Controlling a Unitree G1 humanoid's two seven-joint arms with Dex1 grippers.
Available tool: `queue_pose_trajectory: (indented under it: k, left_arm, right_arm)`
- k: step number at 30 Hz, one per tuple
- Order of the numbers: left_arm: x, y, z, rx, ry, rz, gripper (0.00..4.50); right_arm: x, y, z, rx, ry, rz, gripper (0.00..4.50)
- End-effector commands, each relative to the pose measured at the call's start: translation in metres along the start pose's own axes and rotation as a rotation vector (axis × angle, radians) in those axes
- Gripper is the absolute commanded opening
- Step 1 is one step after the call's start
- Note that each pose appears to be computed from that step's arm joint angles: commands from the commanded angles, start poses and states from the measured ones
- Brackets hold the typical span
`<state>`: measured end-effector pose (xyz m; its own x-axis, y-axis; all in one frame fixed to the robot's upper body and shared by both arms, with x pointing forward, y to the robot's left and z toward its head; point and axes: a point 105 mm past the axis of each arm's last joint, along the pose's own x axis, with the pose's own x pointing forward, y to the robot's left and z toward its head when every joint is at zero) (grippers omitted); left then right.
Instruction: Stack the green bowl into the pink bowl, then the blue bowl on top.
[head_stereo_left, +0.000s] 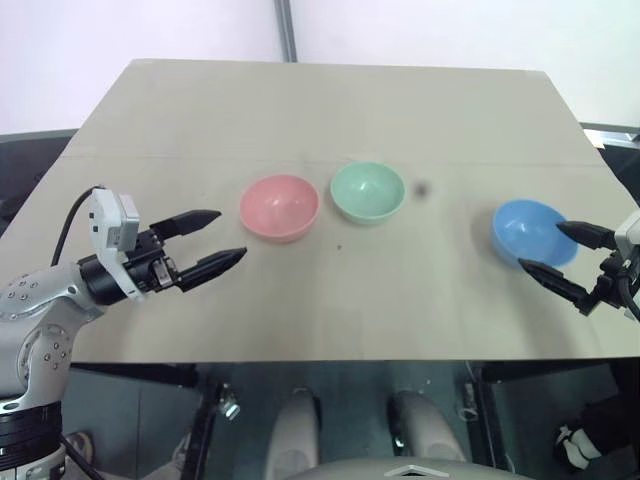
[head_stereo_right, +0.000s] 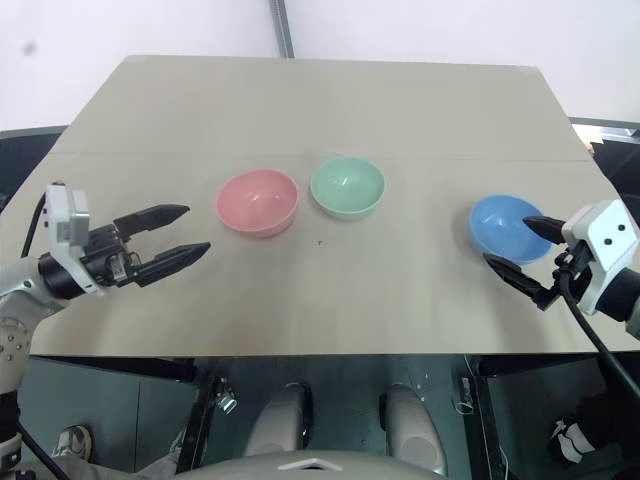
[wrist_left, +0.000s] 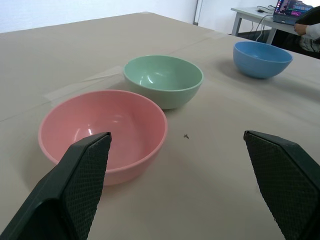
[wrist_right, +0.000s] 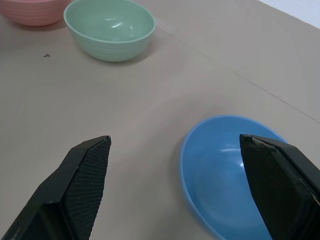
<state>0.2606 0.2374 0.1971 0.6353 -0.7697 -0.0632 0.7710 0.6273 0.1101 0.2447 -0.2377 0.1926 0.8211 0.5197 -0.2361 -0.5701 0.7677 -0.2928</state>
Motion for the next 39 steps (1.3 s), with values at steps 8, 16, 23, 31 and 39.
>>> queue_pose_trajectory:
  k: [8, 16, 23, 31, 39]
  left_arm:
    - [0.005, 0.0, 0.012, 0.061, 0.012, 0.013, 4.5]
    - [0.012, 0.006, 0.012, 0.221, 0.13, 0.127, 4.5]
    - [0.048, -0.004, 0.021, 0.599, 0.416, -0.043, 4.5]
    - [0.075, -0.001, -0.014, 0.812, 0.689, -0.195, 4.5]
    - [0.091, 0.016, -0.038, 0.912, 0.782, -0.182, 2.69]
  right_arm:
    - [0.003, 0.004, 0.011, -0.039, -0.04, 0.005, 4.46]
    - [0.013, 0.014, 0.016, -0.058, -0.077, 0.061, 4.46]
    - [0.044, 0.06, 0.028, -0.14, -0.133, 0.309, 4.46]
    - [0.059, 0.082, 0.036, -0.143, -0.188, 0.378, 4.46]
    - [0.054, 0.082, 0.032, -0.127, -0.184, 0.319, 4.5]
